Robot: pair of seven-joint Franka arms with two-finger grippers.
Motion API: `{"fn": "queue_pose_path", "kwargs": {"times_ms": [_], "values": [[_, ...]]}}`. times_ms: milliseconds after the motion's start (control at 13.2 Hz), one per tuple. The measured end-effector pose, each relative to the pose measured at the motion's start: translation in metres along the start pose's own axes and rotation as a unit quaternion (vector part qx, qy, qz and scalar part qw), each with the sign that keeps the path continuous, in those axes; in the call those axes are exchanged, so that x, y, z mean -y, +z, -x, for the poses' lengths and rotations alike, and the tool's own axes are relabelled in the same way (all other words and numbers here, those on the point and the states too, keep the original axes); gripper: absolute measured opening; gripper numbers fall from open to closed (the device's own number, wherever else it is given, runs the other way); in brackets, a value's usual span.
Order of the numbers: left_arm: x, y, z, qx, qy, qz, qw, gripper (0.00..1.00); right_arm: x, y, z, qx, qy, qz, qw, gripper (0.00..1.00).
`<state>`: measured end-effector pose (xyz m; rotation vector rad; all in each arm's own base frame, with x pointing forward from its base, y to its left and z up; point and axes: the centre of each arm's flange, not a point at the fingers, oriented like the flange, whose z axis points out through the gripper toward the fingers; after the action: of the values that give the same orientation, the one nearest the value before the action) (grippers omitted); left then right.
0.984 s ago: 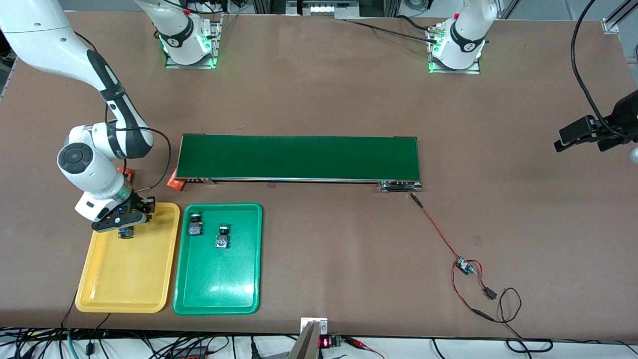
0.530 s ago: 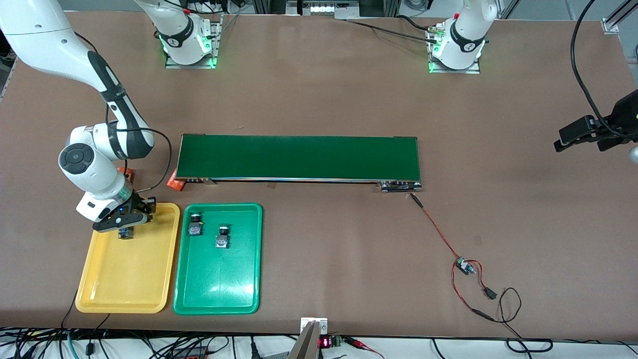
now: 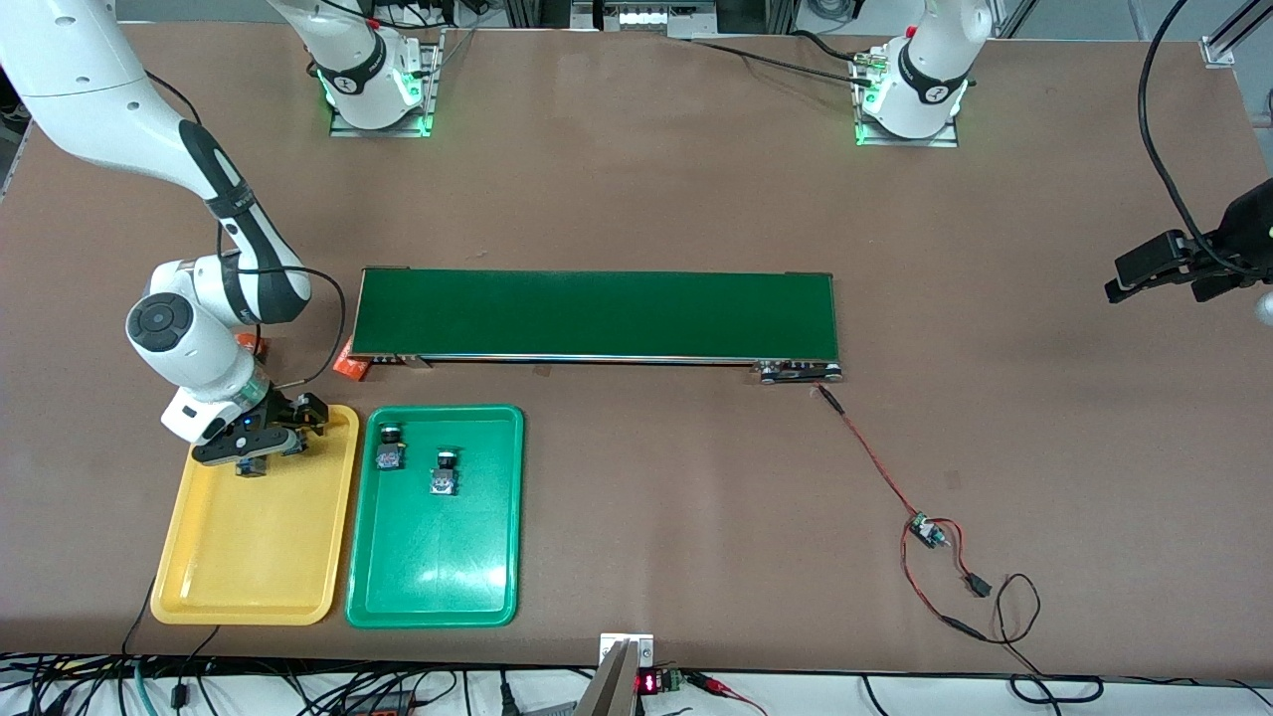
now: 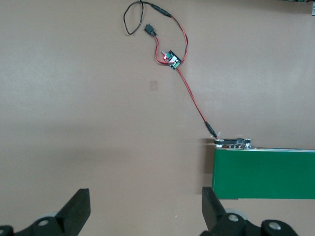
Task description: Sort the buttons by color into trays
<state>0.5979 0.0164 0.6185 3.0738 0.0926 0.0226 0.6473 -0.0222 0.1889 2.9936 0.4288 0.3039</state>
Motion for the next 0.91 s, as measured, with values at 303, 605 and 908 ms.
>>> {"fn": "queue_pose_path", "kwargs": {"times_ms": [303, 605, 908], "values": [[-0.001, 0.0, 0.0, 0.0, 0.001, 0.0, 1.0, 1.0, -0.007, -0.022, -0.003, 0.024, 0.001, 0.011, 1.0, 1.0], [-0.001, 0.0, 0.0, 0.0, 0.001, 0.0, 1.0, 1.0, -0.005, -0.096, -0.014, 0.078, 0.015, 0.021, 0.997, 1.0], [-0.001, 0.0, 0.0, 0.0, 0.001, 0.0, 1.0, 1.0, 0.004, -0.194, -0.011, 0.119, 0.057, 0.027, 0.991, 1.0]]}}
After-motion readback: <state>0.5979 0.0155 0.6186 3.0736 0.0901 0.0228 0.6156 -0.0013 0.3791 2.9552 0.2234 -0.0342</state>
